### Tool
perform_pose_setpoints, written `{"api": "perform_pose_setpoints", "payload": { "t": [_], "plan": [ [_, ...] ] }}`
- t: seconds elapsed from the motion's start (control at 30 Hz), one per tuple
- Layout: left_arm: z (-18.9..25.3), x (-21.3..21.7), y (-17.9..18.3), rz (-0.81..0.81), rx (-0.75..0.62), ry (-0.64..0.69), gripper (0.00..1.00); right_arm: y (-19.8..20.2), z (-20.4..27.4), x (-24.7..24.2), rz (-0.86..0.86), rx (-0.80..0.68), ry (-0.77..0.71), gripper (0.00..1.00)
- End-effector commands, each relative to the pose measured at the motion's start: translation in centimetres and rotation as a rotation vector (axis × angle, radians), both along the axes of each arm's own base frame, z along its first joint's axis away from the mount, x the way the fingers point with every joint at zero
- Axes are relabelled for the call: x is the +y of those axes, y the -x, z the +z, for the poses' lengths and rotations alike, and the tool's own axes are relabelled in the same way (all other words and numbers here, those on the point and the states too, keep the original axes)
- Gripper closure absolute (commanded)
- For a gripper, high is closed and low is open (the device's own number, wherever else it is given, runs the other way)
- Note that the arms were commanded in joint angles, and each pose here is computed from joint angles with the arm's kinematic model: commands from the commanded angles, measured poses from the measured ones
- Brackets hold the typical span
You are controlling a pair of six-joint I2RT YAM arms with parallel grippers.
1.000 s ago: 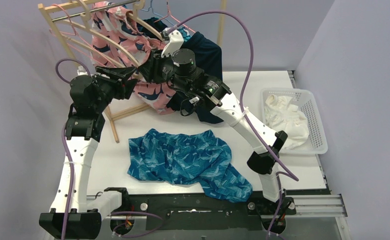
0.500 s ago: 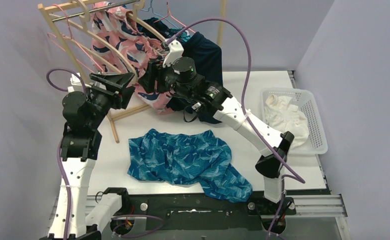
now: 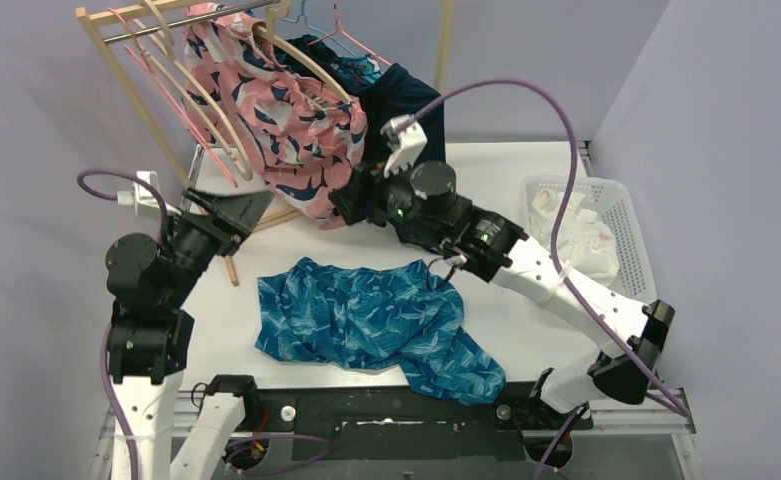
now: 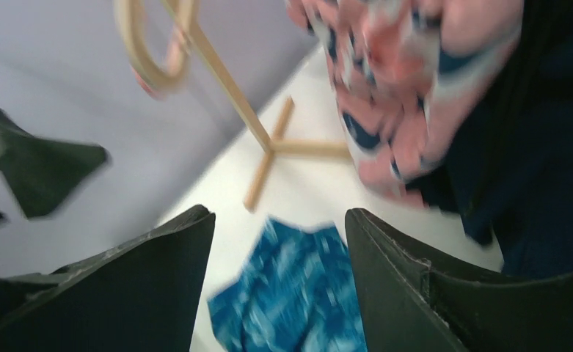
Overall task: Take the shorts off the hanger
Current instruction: Pick up the shorts at the center of the board.
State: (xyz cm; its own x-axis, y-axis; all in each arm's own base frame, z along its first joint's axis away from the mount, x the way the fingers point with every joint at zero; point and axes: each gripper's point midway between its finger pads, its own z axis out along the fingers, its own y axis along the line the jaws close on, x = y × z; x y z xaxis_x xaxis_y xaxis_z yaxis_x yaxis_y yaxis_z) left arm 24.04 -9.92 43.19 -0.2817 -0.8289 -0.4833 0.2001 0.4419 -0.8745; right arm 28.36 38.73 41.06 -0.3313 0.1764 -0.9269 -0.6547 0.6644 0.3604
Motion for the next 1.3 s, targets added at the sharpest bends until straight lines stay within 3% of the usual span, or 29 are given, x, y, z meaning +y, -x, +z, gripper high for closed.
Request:
{"api": "perform_pose_setpoints", "payload": {
  "t": [0.0, 0.3, 0.4, 0.6, 0.67, 0.8, 0.83, 0.97, 1.13, 1.27],
  "plan": [
    [-3.9, -1.4, 4.4, -0.135, -0.101, -0.258, 0.31, 1.5, -4.7, -1.8, 0.014, -0.028, 0.011, 0.33],
    [-12.9, -1.8, 6.7, -0.253, -0.028, -0.444, 0.33, 6.1, -21.7, -1.8, 0.178, -0.028, 0.427, 0.28],
    [-15.6, -1.6, 6.5, -0.253, 0.038, -0.455, 0.33, 5.9, -25.3, -2.3, 0.142, 0.041, 0.501, 0.25],
    [-19.5, -1.3, 6.4, -0.241, 0.142, -0.422, 0.34, 4.8, -28.8, -1.9, 0.157, 0.074, 0.611, 0.21],
    [-20.6, -1.1, 6.4, -0.233, 0.164, -0.422, 0.34, 4.3, -29.9, -1.8, 0.193, 0.07, 0.646, 0.16],
    [-20.8, -1.1, 6.5, -0.235, 0.167, -0.431, 0.34, 2.8, -31.0, -1.8, 0.256, 0.084, 0.658, 0.09],
    [-20.8, -1.1, 6.5, -0.238, 0.167, -0.431, 0.34, 2.2, -31.0, -1.8, 0.267, 0.076, 0.655, 0.03],
    [-20.9, -1.7, 6.8, -0.286, 0.154, -0.434, 0.34, 1.1, -31.5, -1.2, 0.349, 0.032, 0.679, 0.02],
    [-21.7, -1.8, 7.5, -0.32, 0.166, -0.465, 0.35, 3.7, -35.4, 0.3, 0.582, 0.099, 0.733, 0.02],
    [-22.4, -1.6, 7.5, -0.32, 0.189, -0.473, 0.35, 5.2, -38.5, 0.0, 0.654, 0.138, 0.758, 0.02]
  ]
}}
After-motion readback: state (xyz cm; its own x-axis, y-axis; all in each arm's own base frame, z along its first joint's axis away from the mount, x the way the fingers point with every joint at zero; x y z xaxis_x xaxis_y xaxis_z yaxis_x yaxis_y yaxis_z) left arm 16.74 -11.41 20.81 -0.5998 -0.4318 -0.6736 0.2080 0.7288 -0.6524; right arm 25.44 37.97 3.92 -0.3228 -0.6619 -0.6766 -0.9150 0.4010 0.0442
